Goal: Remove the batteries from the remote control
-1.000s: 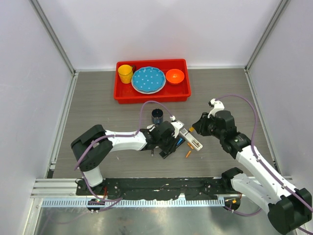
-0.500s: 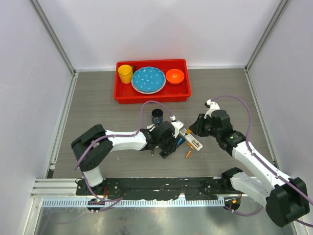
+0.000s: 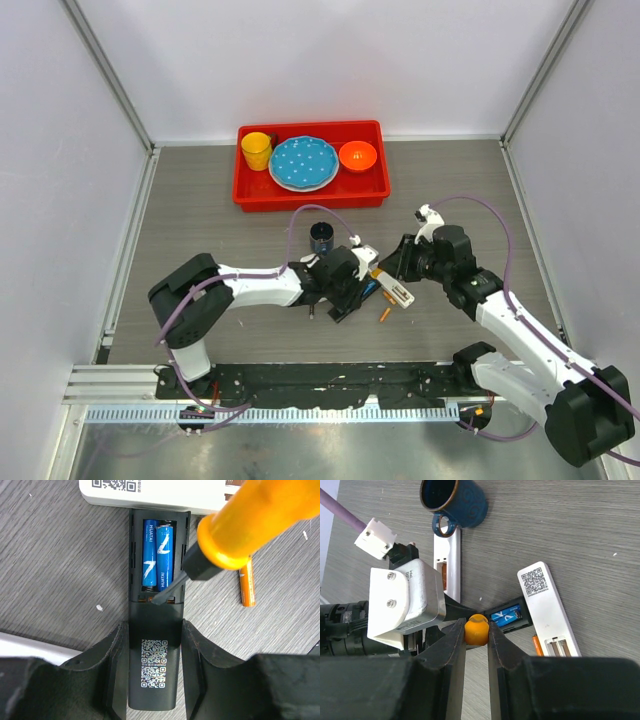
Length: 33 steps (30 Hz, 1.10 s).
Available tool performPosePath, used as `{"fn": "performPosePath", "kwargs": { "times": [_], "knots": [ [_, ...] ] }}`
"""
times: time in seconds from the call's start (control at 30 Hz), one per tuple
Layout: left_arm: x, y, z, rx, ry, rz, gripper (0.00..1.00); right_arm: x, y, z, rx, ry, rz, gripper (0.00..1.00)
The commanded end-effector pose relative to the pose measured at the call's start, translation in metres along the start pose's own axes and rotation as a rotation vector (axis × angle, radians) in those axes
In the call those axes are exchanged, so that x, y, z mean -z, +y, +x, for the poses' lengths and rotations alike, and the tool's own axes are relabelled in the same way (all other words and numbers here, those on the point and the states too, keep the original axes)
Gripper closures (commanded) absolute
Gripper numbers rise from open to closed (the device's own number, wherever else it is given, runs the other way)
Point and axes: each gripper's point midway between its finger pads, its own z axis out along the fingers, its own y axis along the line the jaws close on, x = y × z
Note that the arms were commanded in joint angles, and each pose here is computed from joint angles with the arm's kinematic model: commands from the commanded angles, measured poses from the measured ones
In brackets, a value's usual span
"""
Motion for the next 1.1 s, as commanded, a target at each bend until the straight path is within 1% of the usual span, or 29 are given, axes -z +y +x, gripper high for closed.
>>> {"fn": "performPosePath", "kwargs": {
  "times": [0.0,0.07,0.23,0.27,0.3,0.37,0.4,0.47,0.53,0.63,0.73,0.77,0.83,0.9,1.0,1.07],
  "knots": [
    [-0.003,0.039,0.117,0.041,0.369,-0.134,1.0,0.001,0.013,-0.008,0.0,-0.028,-0.055,0.99],
    [-0.003,0.041,0.116,0.05,0.363,-0.152,1.0,-0.001,0.006,-0.009,0.004,-0.042,-0.02,0.99],
    [0.003,0.056,0.117,0.103,0.367,-0.273,1.0,-0.002,-0.004,-0.012,0.01,-0.065,0.035,0.99],
    [0.004,0.056,0.118,0.116,0.37,-0.277,0.95,-0.003,-0.006,-0.014,0.012,-0.072,0.043,0.99],
    [0.007,0.057,0.12,0.139,0.373,-0.302,0.79,-0.004,-0.007,-0.014,0.014,-0.071,0.049,0.99],
    [0.011,0.058,0.122,0.17,0.372,-0.32,0.6,-0.005,-0.009,-0.016,0.019,-0.073,0.057,0.99],
    [0.013,0.055,0.124,0.181,0.377,-0.318,0.48,-0.006,-0.009,-0.016,0.021,-0.075,0.061,0.99],
    [0.017,0.047,0.123,0.213,0.363,-0.304,0.38,-0.006,-0.011,-0.018,0.031,-0.073,0.069,0.99],
    [0.018,0.037,0.123,0.239,0.358,-0.267,0.36,-0.006,-0.012,-0.019,0.036,-0.081,0.079,0.99],
    [0.015,0.022,0.123,0.256,0.357,-0.196,0.36,-0.008,-0.015,-0.02,0.039,-0.081,0.088,0.99],
    [0.012,0.009,0.125,0.262,0.369,-0.135,0.39,-0.009,-0.015,-0.019,0.043,-0.076,0.085,0.99],
    [0.009,0.001,0.124,0.268,0.37,-0.094,0.39,-0.009,-0.015,-0.019,0.043,-0.076,0.085,0.99],
    [0.007,-0.011,0.124,0.268,0.372,-0.032,0.42,-0.009,-0.014,-0.02,0.045,-0.077,0.085,0.99],
    [0.005,-0.029,0.118,0.275,0.36,0.069,0.44,-0.008,-0.015,-0.019,0.046,-0.076,0.089,0.99],
    [0.004,-0.046,0.112,0.277,0.339,0.174,0.45,-0.007,-0.015,-0.02,0.049,-0.081,0.09,0.99],
    [0.004,-0.043,0.111,0.277,0.329,0.157,0.45,-0.006,-0.014,-0.02,0.047,-0.082,0.089,0.99]
  ]
}}
